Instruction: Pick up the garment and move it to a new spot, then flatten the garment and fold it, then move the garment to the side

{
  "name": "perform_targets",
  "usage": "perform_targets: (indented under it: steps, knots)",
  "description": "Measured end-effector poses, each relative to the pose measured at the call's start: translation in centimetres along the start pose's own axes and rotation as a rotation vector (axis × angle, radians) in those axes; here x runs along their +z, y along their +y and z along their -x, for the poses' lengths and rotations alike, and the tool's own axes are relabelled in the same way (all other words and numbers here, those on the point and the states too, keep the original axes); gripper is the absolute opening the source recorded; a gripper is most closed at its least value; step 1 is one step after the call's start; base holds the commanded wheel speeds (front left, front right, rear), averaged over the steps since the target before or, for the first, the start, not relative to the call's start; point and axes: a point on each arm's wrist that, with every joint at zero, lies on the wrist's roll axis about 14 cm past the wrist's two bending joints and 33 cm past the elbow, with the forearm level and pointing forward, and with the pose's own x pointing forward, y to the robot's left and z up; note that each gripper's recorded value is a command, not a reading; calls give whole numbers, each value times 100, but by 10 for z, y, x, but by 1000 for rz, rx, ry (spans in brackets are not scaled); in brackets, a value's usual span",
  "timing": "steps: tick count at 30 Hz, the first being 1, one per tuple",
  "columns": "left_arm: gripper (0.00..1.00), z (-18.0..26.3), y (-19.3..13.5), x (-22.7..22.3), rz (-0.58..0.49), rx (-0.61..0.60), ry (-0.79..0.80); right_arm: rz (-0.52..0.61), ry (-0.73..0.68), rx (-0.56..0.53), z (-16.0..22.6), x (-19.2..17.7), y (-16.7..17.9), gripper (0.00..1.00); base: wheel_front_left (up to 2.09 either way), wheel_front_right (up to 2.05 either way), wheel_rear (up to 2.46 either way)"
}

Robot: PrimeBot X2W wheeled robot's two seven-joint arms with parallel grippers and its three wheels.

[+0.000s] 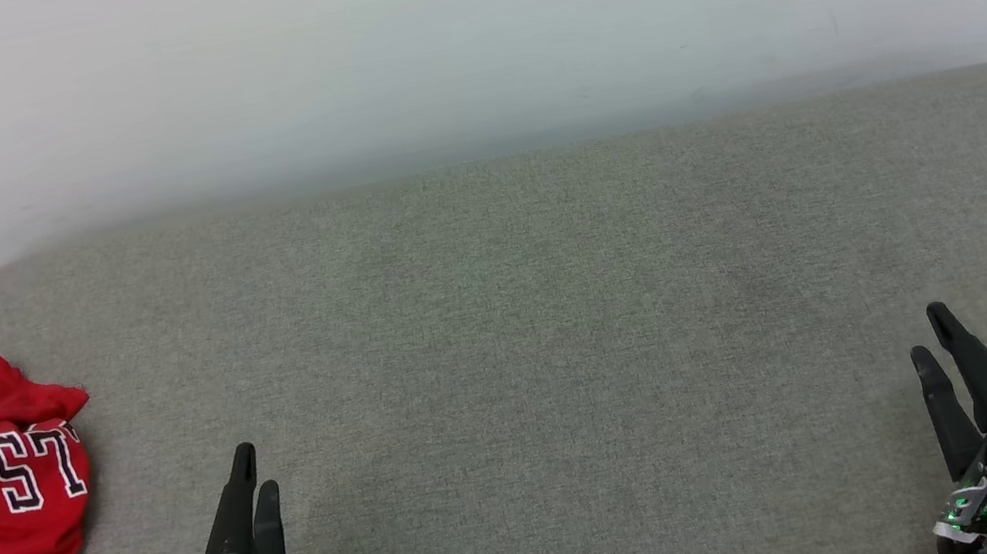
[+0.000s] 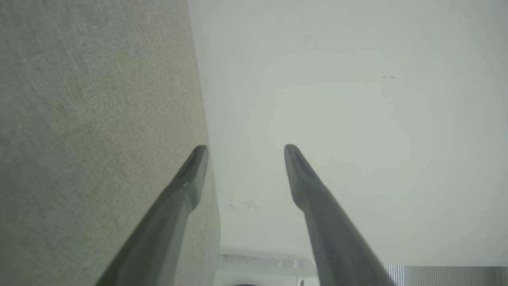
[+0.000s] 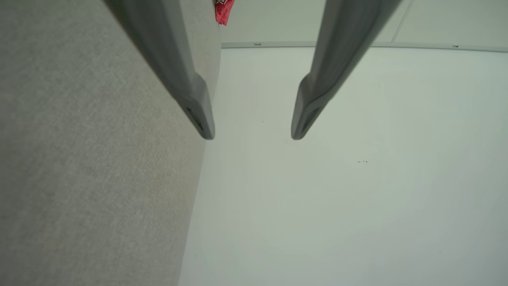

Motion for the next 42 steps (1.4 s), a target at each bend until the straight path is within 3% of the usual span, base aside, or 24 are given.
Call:
perform_targets:
  steps: [15, 21, 27, 42]
  knots:
    - [100, -4, -31, -17, -29, -96, 10, 57, -20, 69, 1, -5, 22, 100, 0, 0, 0]
    - [100, -4, -40, -23, -82, -125, 18, 131, -27, 91, 1, -5, 29, 100, 0, 0, 0]
    - [100, -3, -47, -21, -237, -148, -1, 270, -43, 101, 1, -2, 33, 100, 0, 0, 0]
    - [100, 1, -58, -19, -670, -192, -50, 749, -73, 137, 4, -3, 44, 100, 0, 0, 0]
